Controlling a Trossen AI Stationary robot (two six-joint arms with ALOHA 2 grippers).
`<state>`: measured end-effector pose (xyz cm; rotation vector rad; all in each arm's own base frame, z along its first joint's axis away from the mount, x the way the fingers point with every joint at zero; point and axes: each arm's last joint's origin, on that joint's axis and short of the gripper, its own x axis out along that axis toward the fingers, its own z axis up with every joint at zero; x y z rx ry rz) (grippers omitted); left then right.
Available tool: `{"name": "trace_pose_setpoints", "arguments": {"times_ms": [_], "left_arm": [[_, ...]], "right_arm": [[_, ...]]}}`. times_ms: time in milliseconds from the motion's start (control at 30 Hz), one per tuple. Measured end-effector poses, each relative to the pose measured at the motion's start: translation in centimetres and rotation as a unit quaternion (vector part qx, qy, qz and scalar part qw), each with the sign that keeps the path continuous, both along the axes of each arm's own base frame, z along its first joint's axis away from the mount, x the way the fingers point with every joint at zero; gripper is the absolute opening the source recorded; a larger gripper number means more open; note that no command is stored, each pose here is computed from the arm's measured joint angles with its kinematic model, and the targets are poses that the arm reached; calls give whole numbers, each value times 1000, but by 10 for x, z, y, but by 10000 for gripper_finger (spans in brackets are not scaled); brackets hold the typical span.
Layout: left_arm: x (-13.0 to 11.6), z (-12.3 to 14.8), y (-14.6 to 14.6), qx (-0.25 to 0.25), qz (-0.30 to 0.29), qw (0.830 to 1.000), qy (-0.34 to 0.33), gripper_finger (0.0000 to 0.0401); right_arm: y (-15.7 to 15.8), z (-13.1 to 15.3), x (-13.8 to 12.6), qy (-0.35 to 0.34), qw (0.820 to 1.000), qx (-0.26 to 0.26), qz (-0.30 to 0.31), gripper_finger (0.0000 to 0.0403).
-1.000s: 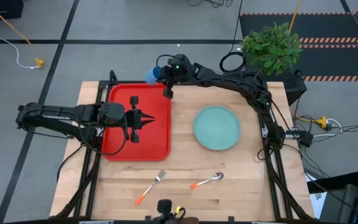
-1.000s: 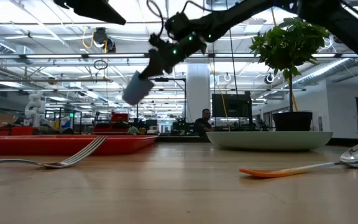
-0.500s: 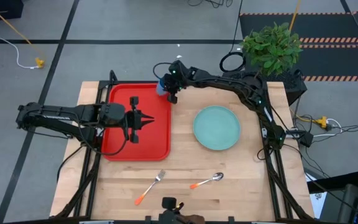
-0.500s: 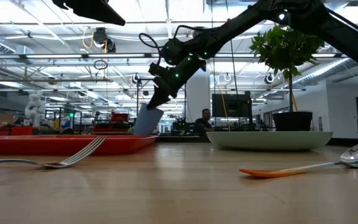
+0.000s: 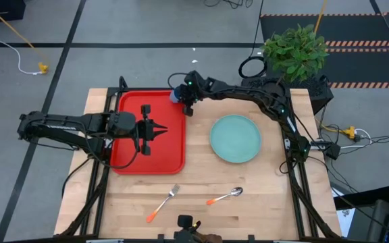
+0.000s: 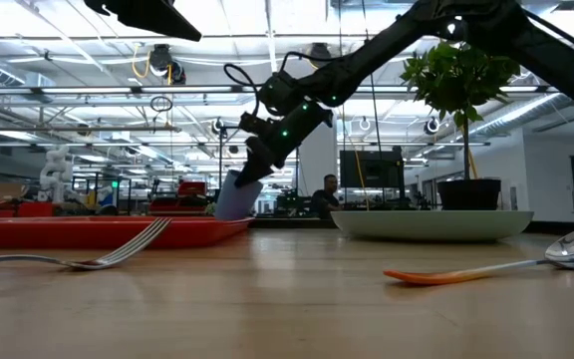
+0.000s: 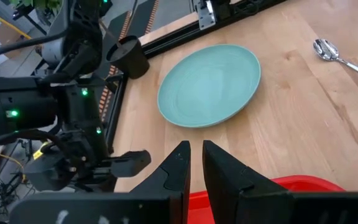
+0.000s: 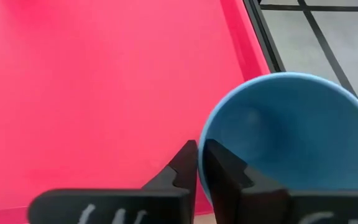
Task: Pick and place plate/cup/fork/spoon on tray
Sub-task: Put the blue cup on the red serving tray
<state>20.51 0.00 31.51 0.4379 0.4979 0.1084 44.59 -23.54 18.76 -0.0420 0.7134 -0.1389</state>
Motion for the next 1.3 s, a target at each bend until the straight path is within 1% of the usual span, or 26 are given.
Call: {"name": "trace_pose_setpoints", "arguments": {"times_ms": [200, 333, 433, 500, 600, 667, 867, 1000, 1100, 1300], "left_arm": [[0, 0, 0, 2, -1, 1000, 0, 47], [0, 0, 0, 2, -1, 1000, 1, 47], [0, 0, 0, 2, -1, 1000, 1, 47], [0, 0, 0, 2, -1, 1000, 1, 47], [0, 0, 0, 2, -1, 1000, 1, 47], [0, 0, 0, 2, -1, 1000, 0, 47], [0, 1, 0, 3, -1, 1000, -4, 47], [1, 1, 0, 3, -2, 1000, -6, 47], [1, 1, 0, 6, -3, 1000, -6, 47], [2, 4, 0, 6, -4, 1000, -20, 47]], "right_arm": [[0, 2, 0, -3, 1000, -3, -2, 34], [2, 7, 1, -1, 1000, -24, -14, 35], [5, 11, 3, -9, 999, -32, -9, 35], [7, 11, 4, -9, 999, -37, -1, 32], [10, 11, 5, -6, 999, -41, 5, 11], [11, 11, 5, -7, 999, -43, 7, 5], [17, 13, 7, -4, 999, -45, 13, 3], [25, 23, 6, 11, 997, -75, 3, 3], [30, 27, 6, 18, 996, -85, 4, 4], [27, 27, -1, 43, 996, -74, 2, 4]]}}
